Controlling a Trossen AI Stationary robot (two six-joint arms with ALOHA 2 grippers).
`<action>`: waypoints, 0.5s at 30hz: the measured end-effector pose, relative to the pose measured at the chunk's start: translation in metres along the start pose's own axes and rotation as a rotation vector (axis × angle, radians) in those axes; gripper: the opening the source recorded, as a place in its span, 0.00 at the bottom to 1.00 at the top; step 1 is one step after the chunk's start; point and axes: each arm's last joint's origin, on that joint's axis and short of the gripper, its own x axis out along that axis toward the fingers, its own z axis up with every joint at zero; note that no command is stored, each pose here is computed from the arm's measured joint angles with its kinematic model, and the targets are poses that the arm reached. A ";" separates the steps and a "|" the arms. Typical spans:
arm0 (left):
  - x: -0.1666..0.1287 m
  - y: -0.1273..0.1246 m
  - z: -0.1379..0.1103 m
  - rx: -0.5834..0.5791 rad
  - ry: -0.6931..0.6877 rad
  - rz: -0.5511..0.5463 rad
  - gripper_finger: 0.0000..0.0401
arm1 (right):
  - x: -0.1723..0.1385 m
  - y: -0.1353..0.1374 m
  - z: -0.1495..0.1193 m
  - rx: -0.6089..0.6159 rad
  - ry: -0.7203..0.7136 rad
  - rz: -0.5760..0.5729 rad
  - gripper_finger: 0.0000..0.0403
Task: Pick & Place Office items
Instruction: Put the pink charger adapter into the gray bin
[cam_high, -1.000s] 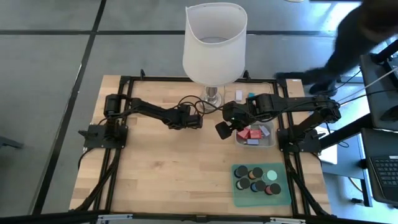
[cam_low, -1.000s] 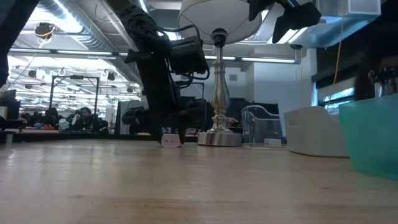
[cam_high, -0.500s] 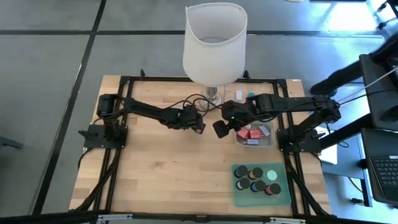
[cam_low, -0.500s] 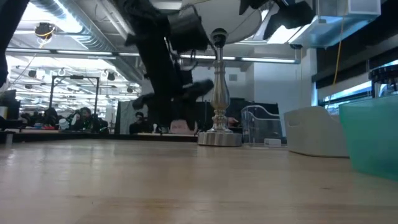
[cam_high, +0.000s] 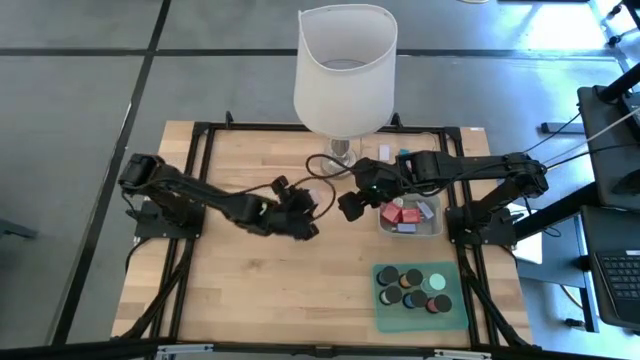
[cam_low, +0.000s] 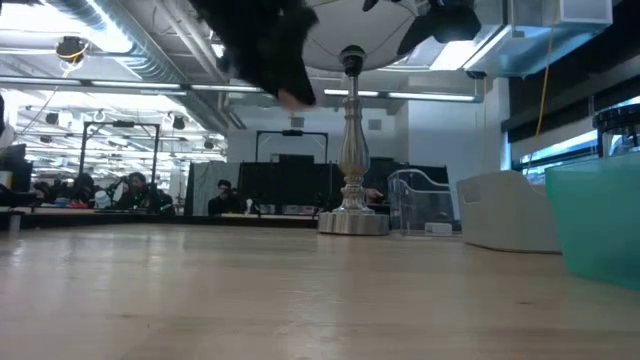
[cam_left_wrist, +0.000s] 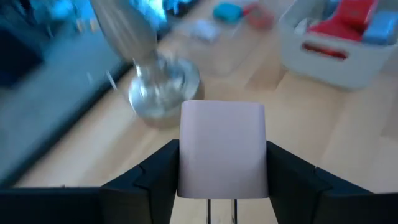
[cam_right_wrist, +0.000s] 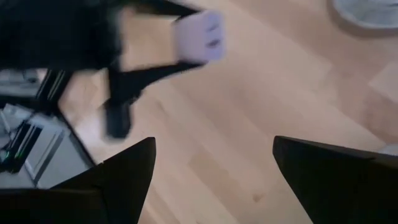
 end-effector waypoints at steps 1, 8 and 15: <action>-0.008 -0.002 0.001 0.018 -0.031 0.008 0.49 | 0.000 0.000 0.001 0.008 -0.016 -0.007 0.81; -0.044 -0.007 0.004 0.093 -0.206 0.157 0.49 | 0.000 -0.001 0.005 0.021 -0.151 -0.078 0.81; -0.053 -0.018 0.012 0.124 -0.285 0.112 0.49 | -0.002 0.008 0.014 0.046 -0.294 -0.014 0.81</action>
